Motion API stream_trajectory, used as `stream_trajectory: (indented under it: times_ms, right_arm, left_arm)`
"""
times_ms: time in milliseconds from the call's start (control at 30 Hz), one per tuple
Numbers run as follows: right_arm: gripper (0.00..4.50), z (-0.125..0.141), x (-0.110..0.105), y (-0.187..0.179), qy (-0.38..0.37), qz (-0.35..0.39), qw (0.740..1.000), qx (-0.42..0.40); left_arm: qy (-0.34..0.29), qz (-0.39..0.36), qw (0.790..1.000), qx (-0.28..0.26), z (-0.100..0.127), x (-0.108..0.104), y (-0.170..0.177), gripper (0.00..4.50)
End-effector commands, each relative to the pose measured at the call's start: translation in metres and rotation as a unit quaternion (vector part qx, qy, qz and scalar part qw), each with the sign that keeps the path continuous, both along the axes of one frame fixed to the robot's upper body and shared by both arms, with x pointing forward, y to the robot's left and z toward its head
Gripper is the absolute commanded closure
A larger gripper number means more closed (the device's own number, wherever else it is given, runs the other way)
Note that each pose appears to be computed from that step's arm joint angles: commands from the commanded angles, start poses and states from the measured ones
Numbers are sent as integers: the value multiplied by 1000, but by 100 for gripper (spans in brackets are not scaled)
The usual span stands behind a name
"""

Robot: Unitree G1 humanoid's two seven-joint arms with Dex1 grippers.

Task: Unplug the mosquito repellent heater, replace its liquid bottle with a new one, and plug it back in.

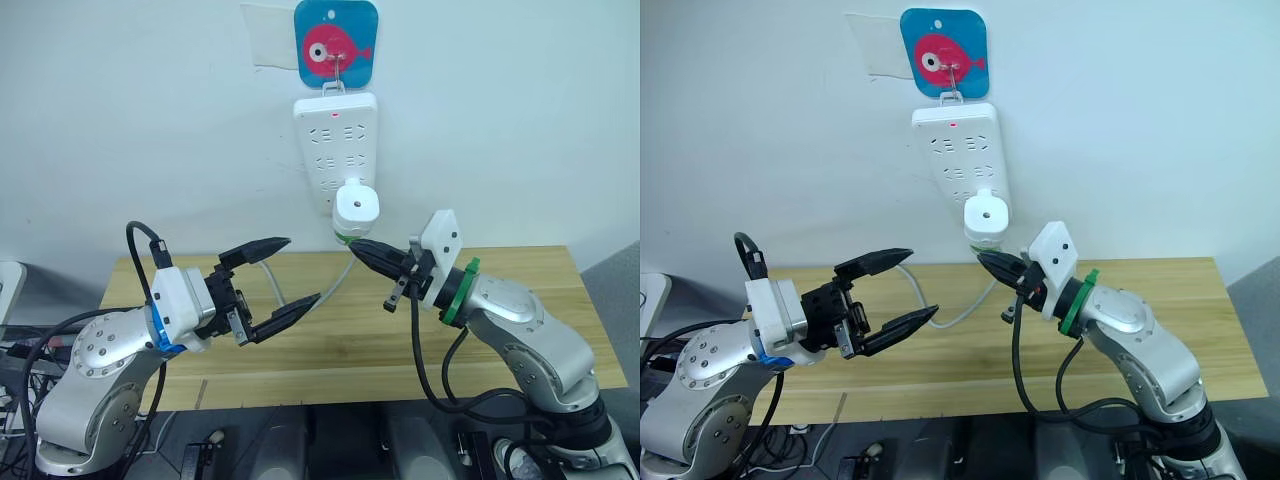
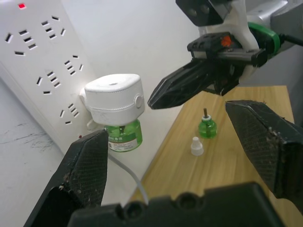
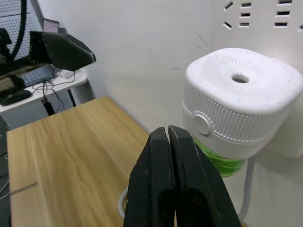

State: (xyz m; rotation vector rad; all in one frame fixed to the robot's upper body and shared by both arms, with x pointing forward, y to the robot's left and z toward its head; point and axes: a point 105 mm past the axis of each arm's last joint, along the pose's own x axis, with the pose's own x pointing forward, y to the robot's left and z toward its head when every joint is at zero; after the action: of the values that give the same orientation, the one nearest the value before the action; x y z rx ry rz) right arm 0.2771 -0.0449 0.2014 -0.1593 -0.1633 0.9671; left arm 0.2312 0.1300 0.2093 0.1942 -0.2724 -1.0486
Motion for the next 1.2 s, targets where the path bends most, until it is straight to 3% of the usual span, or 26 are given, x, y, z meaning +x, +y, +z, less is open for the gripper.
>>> stream_trajectory:
  times_ms: [33, 633, 933, 1033, 1200]
  right_arm:
    - [443, 10, 0, -1, -26, -8, 1000, 11]
    - [443, 11, 12, -10, -12, -42, 998, 36]
    - [443, 19, 24, -19, -25, -93, 994, 48]
    - [443, 18, 22, -17, -21, -88, 995, 48]
    - [429, 5, -7, -16, -3, 7, 1000, 3]
  left_arm:
    - [-14, -5, 1000, -9, 7, -2, -4, 0]
    - [-3, -10, 1000, -13, 3, 0, -8, 0]
    - [2, -9, 1000, -16, 1, 2, -8, 0]
    - [4, -10, 1000, -16, 1, 2, -8, 0]
    - [32, 29, 999, -6, -7, 13, 5, 0]
